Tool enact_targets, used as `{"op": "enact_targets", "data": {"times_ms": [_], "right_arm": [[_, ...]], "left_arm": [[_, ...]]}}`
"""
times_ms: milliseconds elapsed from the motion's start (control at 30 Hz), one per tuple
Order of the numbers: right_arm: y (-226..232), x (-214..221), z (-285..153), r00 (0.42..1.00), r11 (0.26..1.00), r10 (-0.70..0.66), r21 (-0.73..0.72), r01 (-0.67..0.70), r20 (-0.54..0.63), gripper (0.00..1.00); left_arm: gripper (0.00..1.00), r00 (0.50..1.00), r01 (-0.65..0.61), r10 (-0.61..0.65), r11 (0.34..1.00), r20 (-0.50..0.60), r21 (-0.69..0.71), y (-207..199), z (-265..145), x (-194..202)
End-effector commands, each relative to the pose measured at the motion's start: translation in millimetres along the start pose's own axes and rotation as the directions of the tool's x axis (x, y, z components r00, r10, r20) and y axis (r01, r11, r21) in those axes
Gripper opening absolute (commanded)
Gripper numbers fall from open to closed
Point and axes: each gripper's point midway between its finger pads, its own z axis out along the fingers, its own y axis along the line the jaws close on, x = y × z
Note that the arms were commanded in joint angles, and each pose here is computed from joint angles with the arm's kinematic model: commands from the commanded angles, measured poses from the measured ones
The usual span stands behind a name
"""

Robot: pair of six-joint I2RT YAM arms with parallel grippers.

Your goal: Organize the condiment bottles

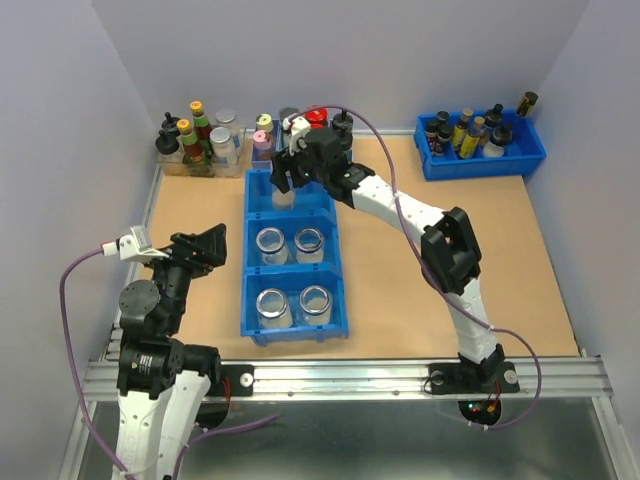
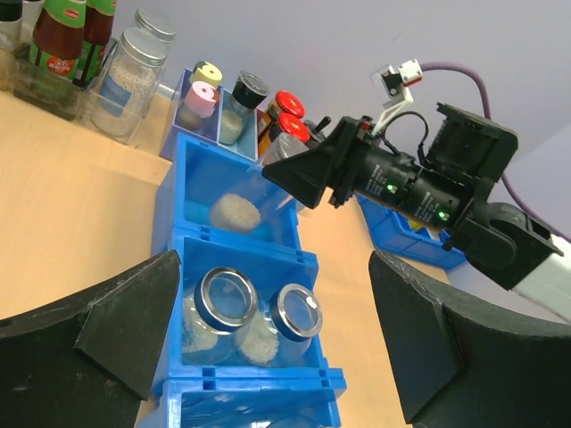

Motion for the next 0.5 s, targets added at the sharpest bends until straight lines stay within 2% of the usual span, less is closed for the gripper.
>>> {"op": "enact_targets", "data": {"times_ms": [0,167,467], "right_arm": [[34.9,-60.2,5.7,0.981,0.993,-0.087,-0.064,0.099,0.174,0.0],[40.5,-45.2,26.6,0.975,0.984,-0.166,-0.037,0.173,0.15,0.0],[43.3,-24.6,41.6,0.974,0.978,-0.198,-0.043,0.204,0.109,0.01]], "left_arm": [[0.99,0.998,-0.011,0.009,0.999,0.057,0.035,-11.1,-3.7,-17.2],[0.99,0.998,-0.01,0.008,0.999,0.056,0.033,-10.6,-3.2,-16.8],[0.99,0.999,-0.005,0.003,0.999,0.053,0.033,-9.3,-1.0,-14.3]]}}
